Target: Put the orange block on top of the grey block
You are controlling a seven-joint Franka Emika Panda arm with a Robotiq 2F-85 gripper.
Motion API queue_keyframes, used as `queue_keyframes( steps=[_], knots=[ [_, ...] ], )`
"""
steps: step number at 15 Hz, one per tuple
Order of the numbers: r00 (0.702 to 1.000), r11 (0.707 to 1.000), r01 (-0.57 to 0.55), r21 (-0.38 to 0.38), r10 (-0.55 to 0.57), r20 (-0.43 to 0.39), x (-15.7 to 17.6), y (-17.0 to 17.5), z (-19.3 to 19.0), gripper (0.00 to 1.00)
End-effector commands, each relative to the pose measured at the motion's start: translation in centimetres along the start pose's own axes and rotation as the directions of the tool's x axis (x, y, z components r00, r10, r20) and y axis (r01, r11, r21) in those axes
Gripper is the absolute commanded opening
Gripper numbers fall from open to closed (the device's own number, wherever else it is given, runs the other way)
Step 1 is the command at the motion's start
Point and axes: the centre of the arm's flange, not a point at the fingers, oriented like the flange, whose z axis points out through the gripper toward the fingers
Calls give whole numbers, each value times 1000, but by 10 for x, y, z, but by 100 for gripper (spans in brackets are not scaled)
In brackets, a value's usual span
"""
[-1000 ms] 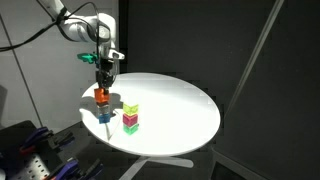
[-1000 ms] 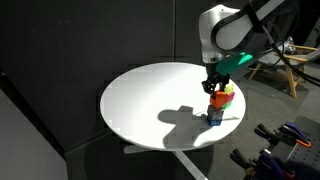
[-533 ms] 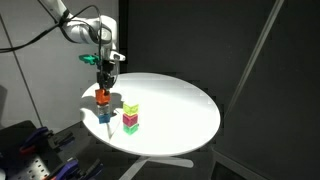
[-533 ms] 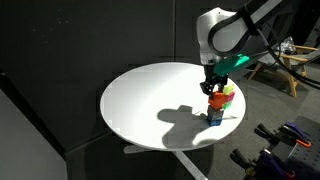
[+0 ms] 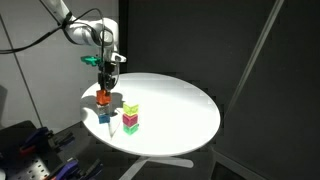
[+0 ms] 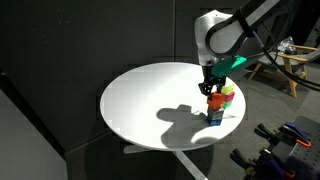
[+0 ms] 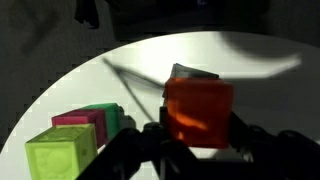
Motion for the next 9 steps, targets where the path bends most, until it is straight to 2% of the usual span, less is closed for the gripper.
queue_keyframes(
  steps=[1, 9],
  knots=[
    [1000, 1000, -6, -24, 6, -13, 5, -4, -2, 30],
    [1000, 1000, -5, -27, 4, -8, 5, -3, 0, 30]
  ],
)
